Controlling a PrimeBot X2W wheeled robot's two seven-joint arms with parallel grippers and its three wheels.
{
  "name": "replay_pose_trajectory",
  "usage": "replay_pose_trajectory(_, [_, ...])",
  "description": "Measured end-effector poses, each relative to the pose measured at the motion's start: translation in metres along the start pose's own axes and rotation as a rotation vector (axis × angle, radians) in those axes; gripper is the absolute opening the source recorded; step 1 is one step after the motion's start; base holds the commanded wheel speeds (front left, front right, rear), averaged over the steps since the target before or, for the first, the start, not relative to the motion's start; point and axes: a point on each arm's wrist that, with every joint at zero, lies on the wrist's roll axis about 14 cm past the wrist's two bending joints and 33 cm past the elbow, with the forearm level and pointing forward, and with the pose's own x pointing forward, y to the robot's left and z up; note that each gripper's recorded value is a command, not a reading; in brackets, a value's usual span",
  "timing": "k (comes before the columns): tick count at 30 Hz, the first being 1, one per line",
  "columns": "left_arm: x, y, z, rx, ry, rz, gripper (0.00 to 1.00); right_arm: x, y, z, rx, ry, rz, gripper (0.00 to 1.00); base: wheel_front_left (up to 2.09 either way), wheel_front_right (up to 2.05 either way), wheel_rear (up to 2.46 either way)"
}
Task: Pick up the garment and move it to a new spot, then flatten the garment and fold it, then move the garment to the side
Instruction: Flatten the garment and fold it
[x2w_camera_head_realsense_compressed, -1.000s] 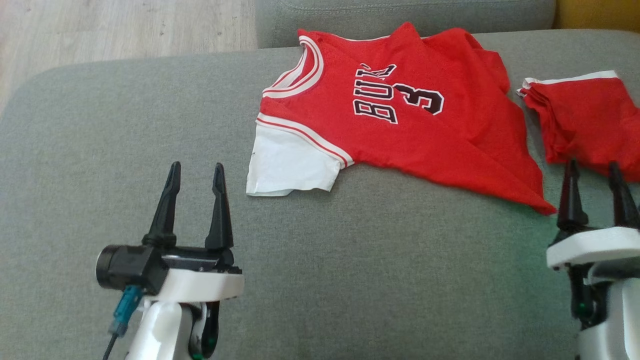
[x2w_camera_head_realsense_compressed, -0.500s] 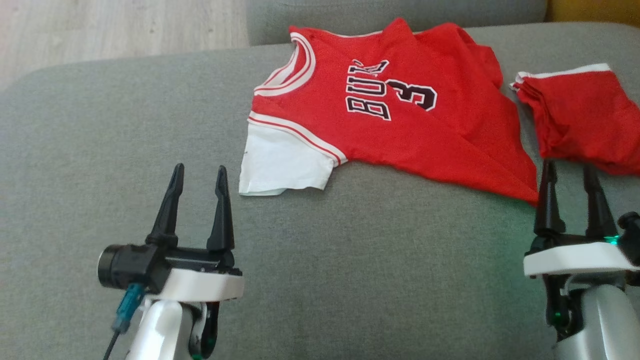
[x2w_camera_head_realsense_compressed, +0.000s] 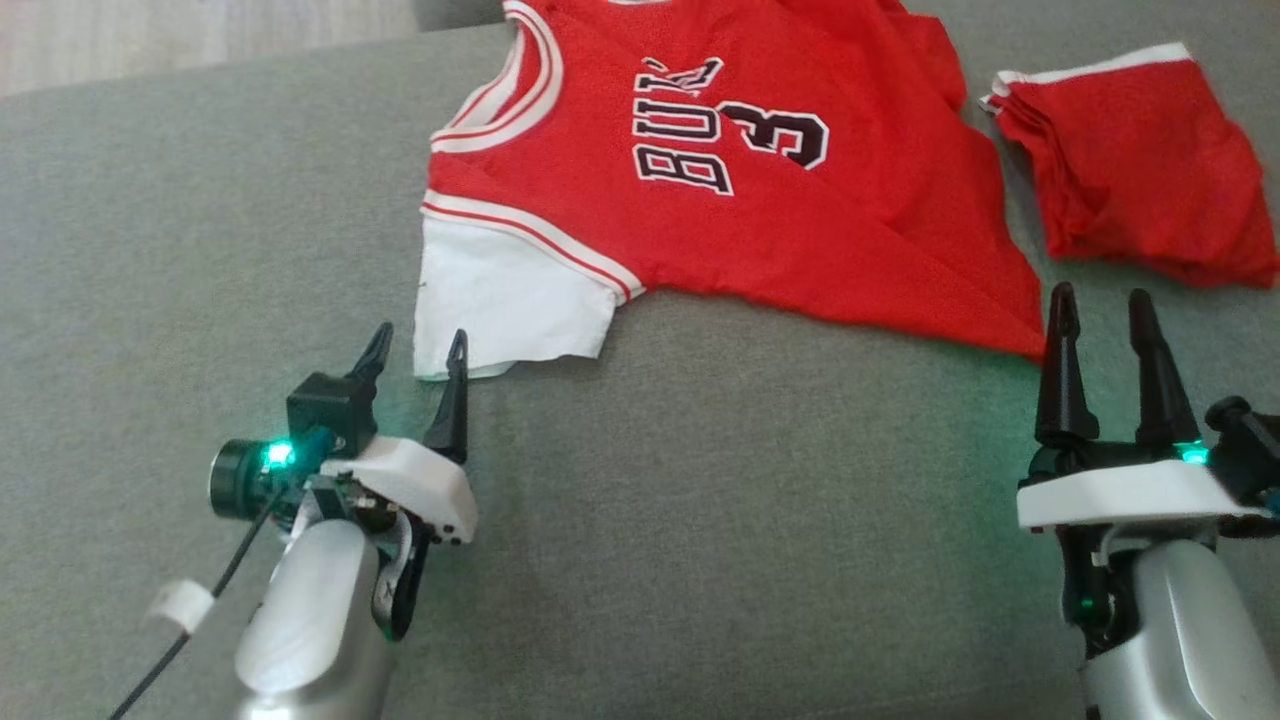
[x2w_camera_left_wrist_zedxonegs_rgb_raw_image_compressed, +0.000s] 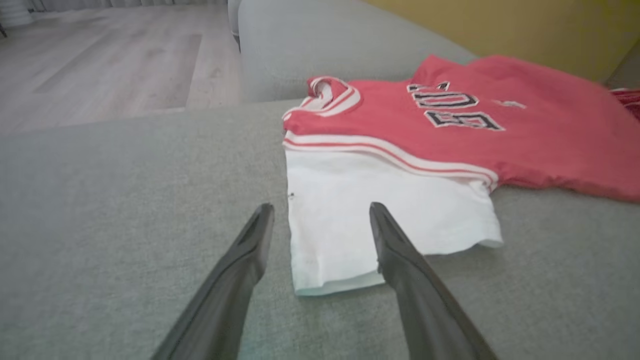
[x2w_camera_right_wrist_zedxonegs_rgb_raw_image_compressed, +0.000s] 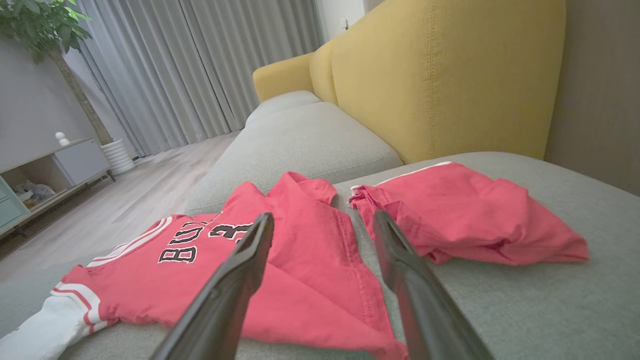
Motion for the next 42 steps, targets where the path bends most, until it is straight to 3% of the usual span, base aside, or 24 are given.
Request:
replay_pose_trajectory(7, [0.01, 0.008, -0.035, 0.018, 0.14, 0.023, 1.0, -0.004, -0.009, -0.01, -0.001, 0.031, -0.027, 1.0, 0.0, 0.0, 0.0])
replay_pose_trajectory(15, [0.017, 0.009, -0.041, 0.065, 0.186, 0.02, 1.0, -0.001, -0.011, -0.006, 0.004, 0.019, -0.033, 1.0, 0.0, 0.0, 0.0])
replay_pose_trajectory(17, [0.016, 0.008, -0.043, 0.06, 0.202, 0.011, 0.3, -0.001, -0.011, -0.004, 0.004, 0.013, -0.033, 1.0, 0.0, 0.0, 0.0])
replay_pose_trajectory(18, [0.015, 0.007, -0.043, 0.057, 0.206, 0.008, 0.0, -0.001, -0.011, -0.004, 0.005, 0.011, -0.032, 1.0, 0.0, 0.0, 0.0])
replay_pose_trajectory(25, [0.011, 0.007, -0.032, 0.046, 0.143, 0.011, 0.0, -0.002, -0.009, 0.001, 0.006, -0.002, -0.028, 1.0, 0.0, 0.0, 0.0])
replay_pose_trajectory(32, [0.005, 0.005, 0.022, 0.022, -0.1, 0.015, 0.0, -0.006, -0.006, -0.004, 0.009, 0.022, -0.02, 1.0, 0.0, 0.0, 0.0])
replay_pose_trajectory(42, [-0.015, 0.007, 0.069, 0.003, -0.309, 0.037, 0.0, -0.008, 0.0, -0.027, 0.013, 0.122, -0.007, 1.0, 0.0, 0.0, 0.0])
